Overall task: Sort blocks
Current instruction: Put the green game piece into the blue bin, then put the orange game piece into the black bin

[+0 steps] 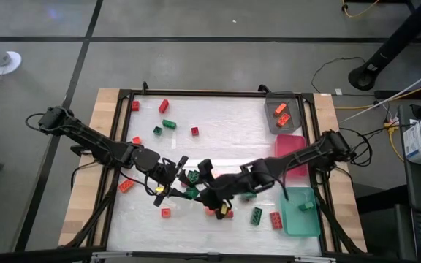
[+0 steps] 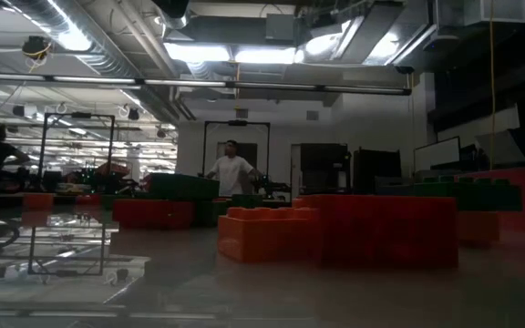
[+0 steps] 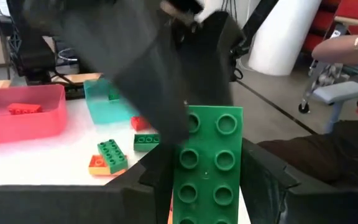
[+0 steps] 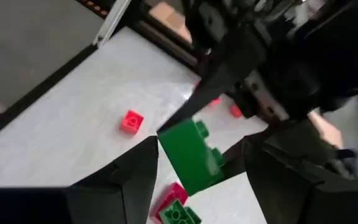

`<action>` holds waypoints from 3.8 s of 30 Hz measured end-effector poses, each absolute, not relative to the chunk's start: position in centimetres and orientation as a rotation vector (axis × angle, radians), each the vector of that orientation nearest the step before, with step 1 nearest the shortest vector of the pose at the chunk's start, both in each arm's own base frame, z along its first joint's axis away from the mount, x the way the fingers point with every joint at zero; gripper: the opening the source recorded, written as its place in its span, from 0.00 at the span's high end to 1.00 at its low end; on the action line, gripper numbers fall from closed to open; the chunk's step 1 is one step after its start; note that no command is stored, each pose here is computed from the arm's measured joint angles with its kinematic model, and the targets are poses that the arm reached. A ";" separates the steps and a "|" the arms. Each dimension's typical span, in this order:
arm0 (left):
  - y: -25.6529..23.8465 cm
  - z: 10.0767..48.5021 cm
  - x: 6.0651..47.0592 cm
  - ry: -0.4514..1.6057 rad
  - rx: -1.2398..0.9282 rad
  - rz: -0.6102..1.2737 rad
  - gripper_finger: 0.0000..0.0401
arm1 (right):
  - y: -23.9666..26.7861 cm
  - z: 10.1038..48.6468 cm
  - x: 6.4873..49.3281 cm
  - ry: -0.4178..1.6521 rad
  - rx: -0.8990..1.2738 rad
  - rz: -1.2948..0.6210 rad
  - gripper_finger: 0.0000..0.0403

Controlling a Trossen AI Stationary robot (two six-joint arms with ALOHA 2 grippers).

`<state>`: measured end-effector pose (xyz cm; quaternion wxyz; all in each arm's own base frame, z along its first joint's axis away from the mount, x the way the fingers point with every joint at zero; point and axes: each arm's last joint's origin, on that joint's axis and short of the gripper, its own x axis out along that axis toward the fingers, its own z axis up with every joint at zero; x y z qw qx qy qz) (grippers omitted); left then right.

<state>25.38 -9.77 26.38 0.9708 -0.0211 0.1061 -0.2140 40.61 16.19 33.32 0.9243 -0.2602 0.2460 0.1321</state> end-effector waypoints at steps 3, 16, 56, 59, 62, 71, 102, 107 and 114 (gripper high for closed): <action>-9.8 26.1 25.3 0.236 -0.040 -0.437 0.67 | 15.8 32.6 41.3 0.511 -0.517 0.305 0.42; -9.6 25.7 25.3 0.284 -0.038 -0.430 0.66 | 16.3 31.5 42.1 0.509 -0.532 0.319 0.68; -6.2 21.1 16.9 1.337 -0.654 0.212 0.44 | 18.5 29.6 26.6 1.622 -0.012 -0.155 0.73; -6.2 21.1 16.8 1.341 -0.682 0.235 0.44 | 20.0 28.1 24.5 1.657 -0.017 -0.235 0.73; -6.2 21.1 16.8 1.353 -0.703 0.230 0.44 | 21.3 26.8 22.7 1.685 -0.028 -0.295 0.73; -6.3 21.0 16.2 1.456 -0.739 0.201 0.44 | 23.3 25.1 19.5 1.693 -0.076 -0.364 0.72; -7.1 17.0 14.8 1.777 -0.674 0.655 0.44 | 23.5 22.7 18.8 1.724 -0.070 -0.357 0.51; -7.3 15.7 15.3 1.838 -0.616 0.689 0.44 | 23.6 22.7 18.9 1.713 -0.054 -0.341 0.51; -7.7 14.1 16.1 1.891 -0.551 0.674 0.44 | 23.8 22.6 19.1 1.698 -0.035 -0.321 0.51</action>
